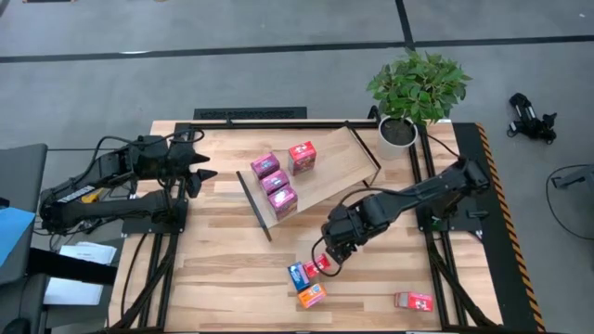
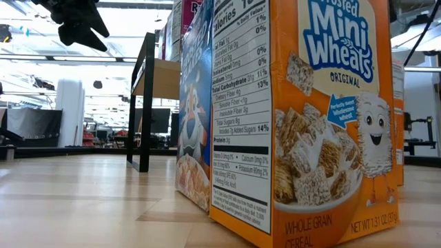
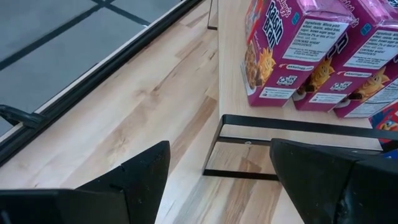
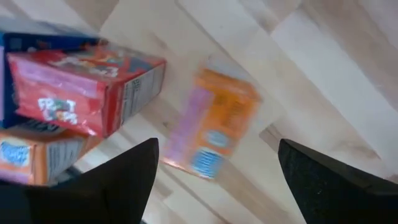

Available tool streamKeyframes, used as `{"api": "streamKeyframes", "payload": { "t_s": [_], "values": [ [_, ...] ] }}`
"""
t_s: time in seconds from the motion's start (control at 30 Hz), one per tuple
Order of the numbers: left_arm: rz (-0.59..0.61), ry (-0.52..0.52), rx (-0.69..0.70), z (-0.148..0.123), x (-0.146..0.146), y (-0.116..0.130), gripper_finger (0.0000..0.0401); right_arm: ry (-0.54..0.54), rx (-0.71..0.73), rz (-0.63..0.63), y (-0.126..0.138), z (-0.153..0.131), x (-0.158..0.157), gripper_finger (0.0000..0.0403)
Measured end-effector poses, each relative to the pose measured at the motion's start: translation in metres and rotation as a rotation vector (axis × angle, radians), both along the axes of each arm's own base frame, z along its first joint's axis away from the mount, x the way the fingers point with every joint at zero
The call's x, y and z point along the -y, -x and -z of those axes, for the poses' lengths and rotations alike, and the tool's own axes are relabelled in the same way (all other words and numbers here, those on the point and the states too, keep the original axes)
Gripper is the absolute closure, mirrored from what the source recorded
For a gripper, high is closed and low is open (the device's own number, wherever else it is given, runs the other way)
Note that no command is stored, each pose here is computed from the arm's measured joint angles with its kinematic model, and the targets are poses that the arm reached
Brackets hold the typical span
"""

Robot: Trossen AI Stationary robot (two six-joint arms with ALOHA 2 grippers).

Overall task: Stack cereal on shelf
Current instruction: Put the top orange cereal box on the shelf

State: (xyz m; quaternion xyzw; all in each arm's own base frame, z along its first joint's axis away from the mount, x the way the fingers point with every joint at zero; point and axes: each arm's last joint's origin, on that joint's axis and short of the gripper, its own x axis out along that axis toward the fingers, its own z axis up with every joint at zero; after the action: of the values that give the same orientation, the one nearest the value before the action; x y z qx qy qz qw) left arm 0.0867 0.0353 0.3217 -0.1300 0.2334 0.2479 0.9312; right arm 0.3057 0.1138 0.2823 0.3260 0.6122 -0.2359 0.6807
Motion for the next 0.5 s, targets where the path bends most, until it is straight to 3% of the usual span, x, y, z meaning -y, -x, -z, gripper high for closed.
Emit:
{"api": "streamKeyframes", "payload": {
  "t_s": [0.17, 0.5],
  "values": [
    [0.000, 0.002, -0.004, 0.000, 0.000, 0.000, 0.0133, 0.087, -0.014, 0.044, 0.005, 0.001, -0.004, 0.0048],
    [-0.009, 0.026, -0.023, 0.003, 0.001, 0.002, 0.0133, 0.135, 0.094, 0.135, 0.003, 0.001, -0.016, 0.0050]
  ]
}}
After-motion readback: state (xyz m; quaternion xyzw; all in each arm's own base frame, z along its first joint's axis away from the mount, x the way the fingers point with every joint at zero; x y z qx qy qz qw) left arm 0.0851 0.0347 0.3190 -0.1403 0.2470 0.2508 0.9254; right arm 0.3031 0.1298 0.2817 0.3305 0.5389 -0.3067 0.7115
